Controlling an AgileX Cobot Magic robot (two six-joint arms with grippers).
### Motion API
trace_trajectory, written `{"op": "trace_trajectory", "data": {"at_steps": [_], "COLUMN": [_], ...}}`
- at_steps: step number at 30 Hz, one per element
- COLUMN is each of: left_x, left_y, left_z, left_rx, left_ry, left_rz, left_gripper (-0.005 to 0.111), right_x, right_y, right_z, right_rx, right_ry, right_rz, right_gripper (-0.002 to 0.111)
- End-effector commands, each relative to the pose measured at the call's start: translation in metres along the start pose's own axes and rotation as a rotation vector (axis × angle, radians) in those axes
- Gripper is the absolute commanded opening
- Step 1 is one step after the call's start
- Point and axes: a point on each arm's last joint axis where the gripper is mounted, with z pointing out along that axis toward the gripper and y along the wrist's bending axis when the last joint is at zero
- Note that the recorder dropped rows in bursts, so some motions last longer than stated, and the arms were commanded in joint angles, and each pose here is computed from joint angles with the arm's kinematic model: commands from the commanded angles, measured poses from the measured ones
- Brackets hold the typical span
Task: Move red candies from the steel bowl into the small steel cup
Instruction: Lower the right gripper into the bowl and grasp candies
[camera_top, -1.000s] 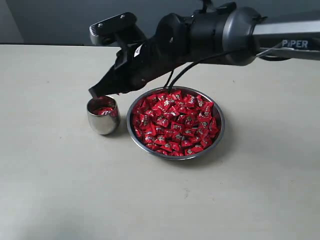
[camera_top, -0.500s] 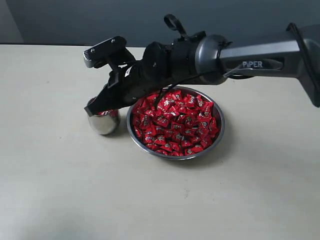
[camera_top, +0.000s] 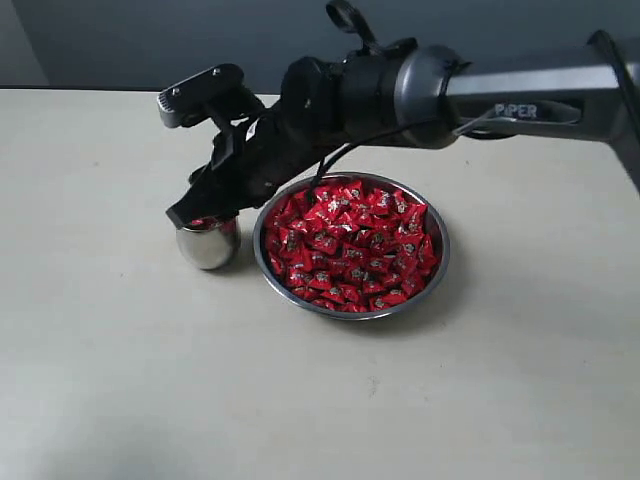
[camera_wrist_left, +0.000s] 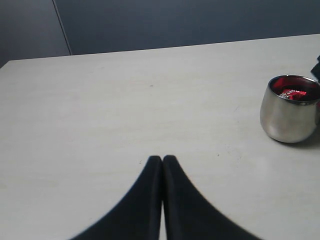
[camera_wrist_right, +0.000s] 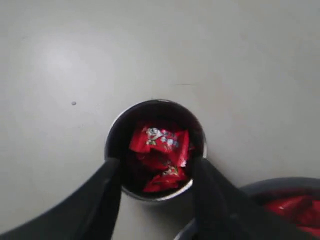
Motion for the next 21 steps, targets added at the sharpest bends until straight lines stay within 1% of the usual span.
{"op": "trace_trajectory", "data": {"at_steps": [1, 4, 6, 8, 14, 18, 21], "left_x": [-0.003, -0.003, -0.003, -0.003, -0.003, -0.003, -0.003], "left_y": [0.000, 0.000, 0.000, 0.000, 0.000, 0.000, 0.000], "left_z": [-0.001, -0.001, -0.001, -0.001, -0.001, -0.001, -0.001], "left_rx": [0.006, 0.006, 0.006, 0.006, 0.006, 0.006, 0.006], "left_ry": [-0.019, -0.019, -0.019, -0.019, -0.019, -0.019, -0.019], "left_rz": [0.002, 0.002, 0.002, 0.002, 0.002, 0.002, 0.002], "left_gripper": [0.000, 0.000, 0.000, 0.000, 0.000, 0.000, 0.000], "right_x": [0.000, 0.019, 0.042, 0.056, 0.073, 0.087, 0.094], "right_y": [-0.043, -0.059, -0.069, -0.073, -0.077, -0.081, -0.082], "right_z": [-0.033, -0.036, -0.031, -0.028, -0.015, 0.006, 0.013], "right_rx": [0.037, 0.065, 0.099, 0.120, 0.149, 0.152, 0.150], "right_ry": [0.046, 0.091, 0.116, 0.128, 0.170, 0.206, 0.226], "right_rz": [0.105, 0.132, 0.156, 0.168, 0.119, 0.125, 0.129], "right_gripper": [0.045, 0.045, 0.045, 0.045, 0.045, 0.045, 0.044]}}
